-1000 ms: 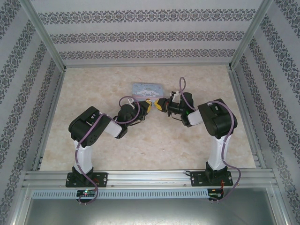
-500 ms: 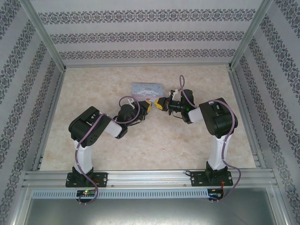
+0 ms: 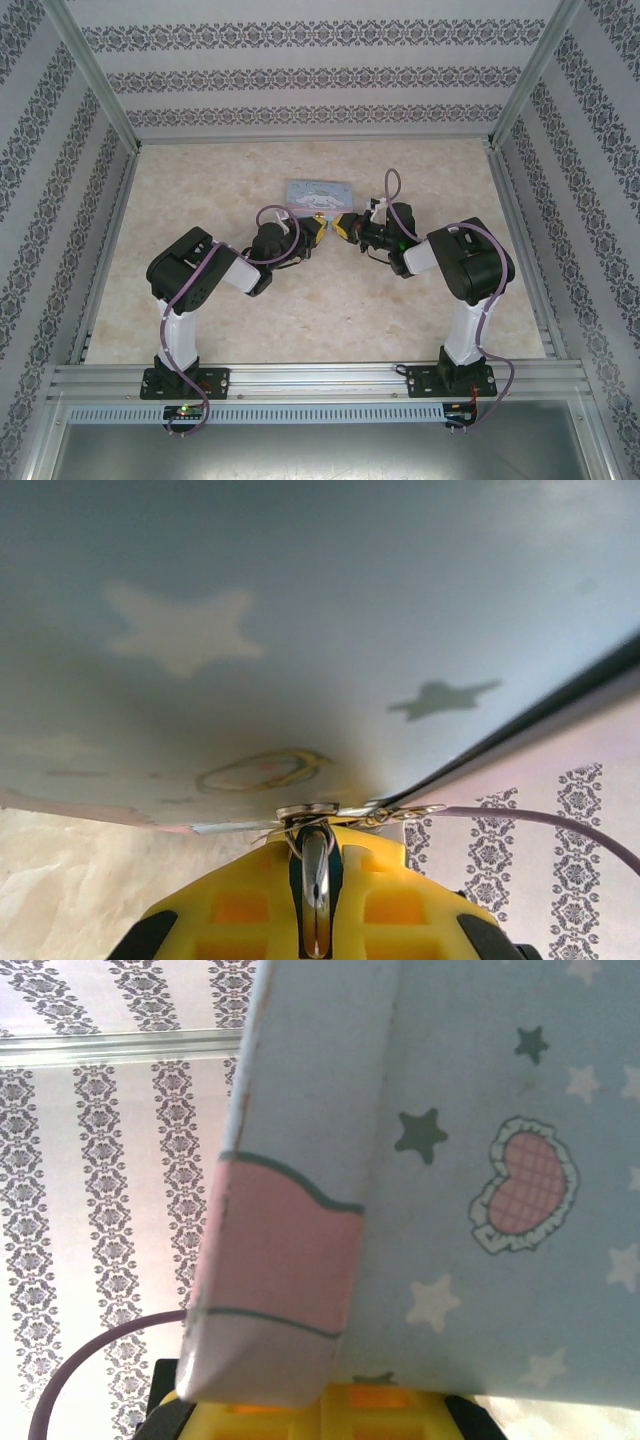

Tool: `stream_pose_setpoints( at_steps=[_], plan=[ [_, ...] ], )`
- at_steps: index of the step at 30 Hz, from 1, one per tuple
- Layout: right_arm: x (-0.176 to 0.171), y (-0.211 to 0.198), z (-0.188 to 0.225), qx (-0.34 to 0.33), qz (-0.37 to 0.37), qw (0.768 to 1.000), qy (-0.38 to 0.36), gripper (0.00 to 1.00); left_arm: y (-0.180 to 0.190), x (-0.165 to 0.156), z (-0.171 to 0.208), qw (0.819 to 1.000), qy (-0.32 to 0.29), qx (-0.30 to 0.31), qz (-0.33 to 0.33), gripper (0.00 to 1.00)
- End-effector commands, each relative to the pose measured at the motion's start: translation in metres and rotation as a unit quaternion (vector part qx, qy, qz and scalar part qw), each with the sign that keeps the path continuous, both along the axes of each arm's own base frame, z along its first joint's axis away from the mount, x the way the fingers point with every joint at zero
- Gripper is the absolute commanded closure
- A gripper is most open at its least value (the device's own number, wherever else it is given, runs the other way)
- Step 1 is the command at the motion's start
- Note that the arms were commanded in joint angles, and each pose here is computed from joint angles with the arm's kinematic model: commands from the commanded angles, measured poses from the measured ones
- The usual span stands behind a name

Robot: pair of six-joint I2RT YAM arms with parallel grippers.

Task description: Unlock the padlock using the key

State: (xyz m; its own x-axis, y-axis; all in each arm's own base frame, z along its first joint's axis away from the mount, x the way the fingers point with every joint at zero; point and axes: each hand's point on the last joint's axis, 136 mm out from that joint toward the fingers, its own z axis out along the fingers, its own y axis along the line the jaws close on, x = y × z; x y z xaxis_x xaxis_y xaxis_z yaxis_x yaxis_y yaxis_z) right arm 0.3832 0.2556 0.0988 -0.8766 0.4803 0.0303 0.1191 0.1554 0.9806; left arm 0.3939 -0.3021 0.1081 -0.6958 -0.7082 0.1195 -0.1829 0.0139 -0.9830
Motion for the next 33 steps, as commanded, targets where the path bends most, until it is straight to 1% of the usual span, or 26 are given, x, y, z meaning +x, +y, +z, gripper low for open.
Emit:
stream_pose_setpoints(
  at_steps=[1,8,14,21,26,33],
  plan=[
    [-0.02,0.036,0.017,0.02,0.063,0.997,-0.049,1.0,-0.096,-0.111,0.073,0.951,-0.096,-0.083,-0.281,1.0],
    [-0.024,0.032,0.024,0.028,0.078,0.995,-0.052,1.0,-0.096,-0.132,0.076,0.935,-0.106,-0.078,-0.33,1.0],
    [-0.038,0.029,0.02,0.026,0.084,0.995,-0.046,1.0,-0.09,-0.15,0.063,0.928,-0.089,-0.061,-0.357,1.0],
    [-0.052,0.027,0.01,0.028,0.085,0.996,-0.029,1.0,-0.084,-0.158,0.055,0.927,-0.068,-0.071,-0.362,1.0],
    [-0.062,0.023,0.01,0.027,0.088,0.996,-0.023,1.0,-0.082,-0.162,0.061,0.925,-0.076,-0.072,-0.366,1.0],
    [-0.068,0.021,0.01,0.029,0.078,0.996,-0.012,1.0,-0.081,-0.156,0.065,0.93,-0.084,-0.069,-0.35,1.0]
  ],
)
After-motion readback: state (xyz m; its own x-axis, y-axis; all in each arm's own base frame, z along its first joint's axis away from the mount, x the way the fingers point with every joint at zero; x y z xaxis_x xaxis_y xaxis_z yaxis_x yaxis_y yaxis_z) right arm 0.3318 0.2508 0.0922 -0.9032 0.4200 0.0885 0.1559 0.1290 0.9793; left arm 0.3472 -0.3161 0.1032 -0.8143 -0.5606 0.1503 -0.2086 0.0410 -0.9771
